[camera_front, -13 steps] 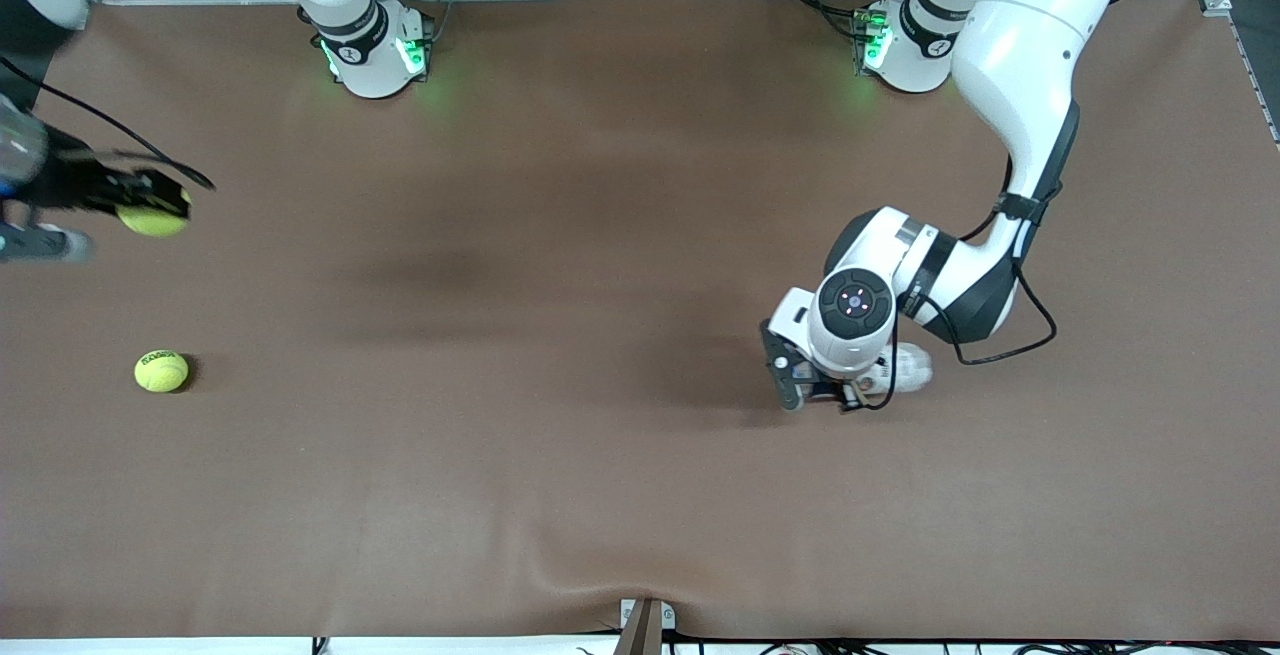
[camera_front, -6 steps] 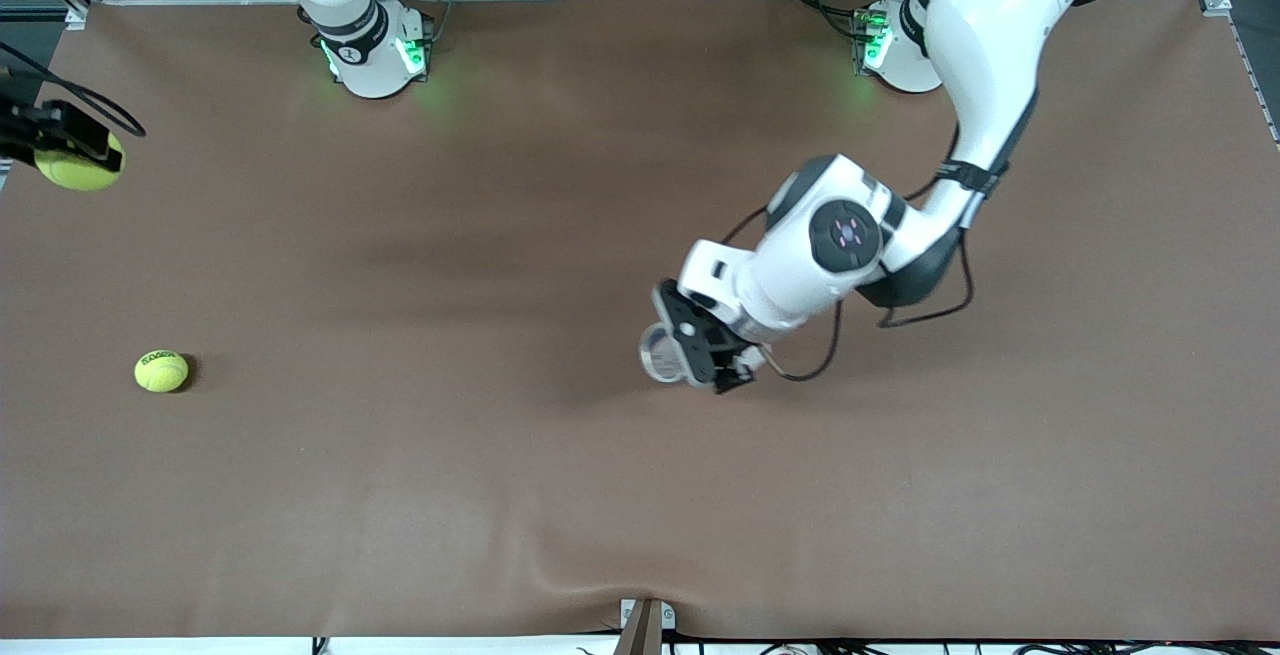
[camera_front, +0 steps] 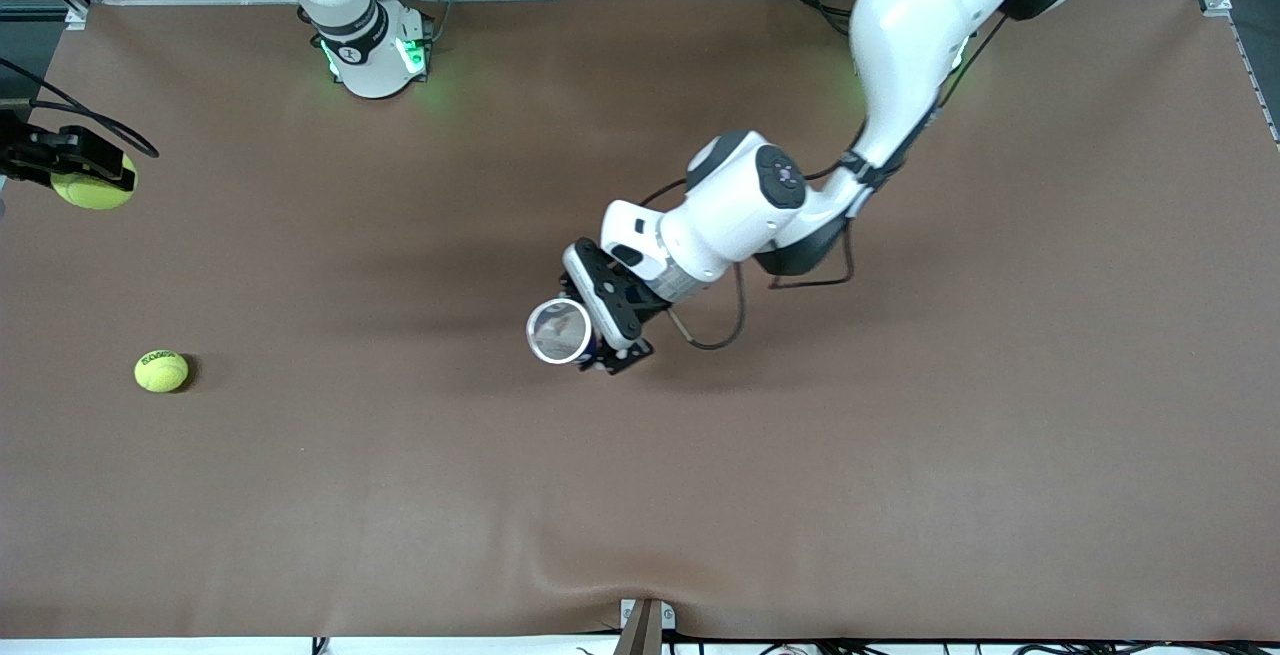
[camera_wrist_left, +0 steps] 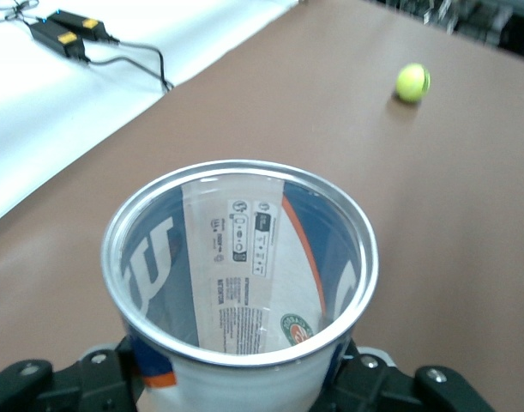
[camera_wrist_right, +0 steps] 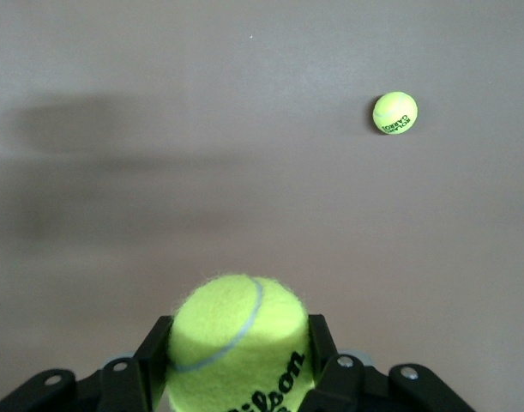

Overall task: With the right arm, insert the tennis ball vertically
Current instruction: 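Lift the ball with the right gripper while the left gripper stands the can upright, then move the held ball with the right gripper over the can opening, then open the right gripper to drop the ball into the can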

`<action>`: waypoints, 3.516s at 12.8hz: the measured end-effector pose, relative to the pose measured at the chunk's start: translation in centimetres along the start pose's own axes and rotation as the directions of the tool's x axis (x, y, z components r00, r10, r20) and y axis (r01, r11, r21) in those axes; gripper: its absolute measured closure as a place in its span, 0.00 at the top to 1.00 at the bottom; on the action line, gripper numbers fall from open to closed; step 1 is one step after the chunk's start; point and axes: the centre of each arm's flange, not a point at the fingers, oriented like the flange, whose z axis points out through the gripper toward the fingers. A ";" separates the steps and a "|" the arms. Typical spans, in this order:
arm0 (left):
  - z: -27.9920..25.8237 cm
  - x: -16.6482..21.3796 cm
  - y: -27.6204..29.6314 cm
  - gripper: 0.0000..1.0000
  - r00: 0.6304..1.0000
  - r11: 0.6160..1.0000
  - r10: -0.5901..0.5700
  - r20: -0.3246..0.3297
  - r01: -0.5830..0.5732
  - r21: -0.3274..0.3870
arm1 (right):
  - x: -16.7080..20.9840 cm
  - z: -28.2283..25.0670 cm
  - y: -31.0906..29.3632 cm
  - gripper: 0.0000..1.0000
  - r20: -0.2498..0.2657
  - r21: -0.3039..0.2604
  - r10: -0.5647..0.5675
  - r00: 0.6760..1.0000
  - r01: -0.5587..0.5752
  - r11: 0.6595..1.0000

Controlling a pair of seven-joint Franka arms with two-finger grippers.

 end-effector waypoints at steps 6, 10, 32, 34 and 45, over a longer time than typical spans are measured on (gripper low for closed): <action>8.8 -8.1 4.1 0.80 0.980 0.992 -0.100 -0.173 0.111 0.056 | 0.0 0.0 -0.1 0.67 0.001 -0.002 0.000 1.000 0.000 1.000; 10.1 -9.3 5.7 0.81 0.979 0.993 -0.082 -0.186 0.096 0.068 | 1.0 1.1 -4.8 0.67 0.004 -0.004 0.047 0.999 -0.047 0.999; 10.8 -10.4 6.6 0.81 0.974 0.992 -0.056 -0.219 0.079 0.100 | 9.6 17.5 -35.0 0.67 -0.063 0.193 0.160 0.985 -0.145 0.970; 10.9 -10.4 6.7 0.82 0.974 0.992 -0.055 -0.219 0.078 0.100 | 9.7 18.4 -36.6 0.67 -0.082 0.202 0.150 0.985 -0.131 0.971; 11.0 -10.7 6.8 0.82 0.970 0.990 -0.053 -0.236 0.081 0.111 | 10.6 23.2 -37.0 0.67 -0.063 0.165 0.150 0.987 -0.138 0.977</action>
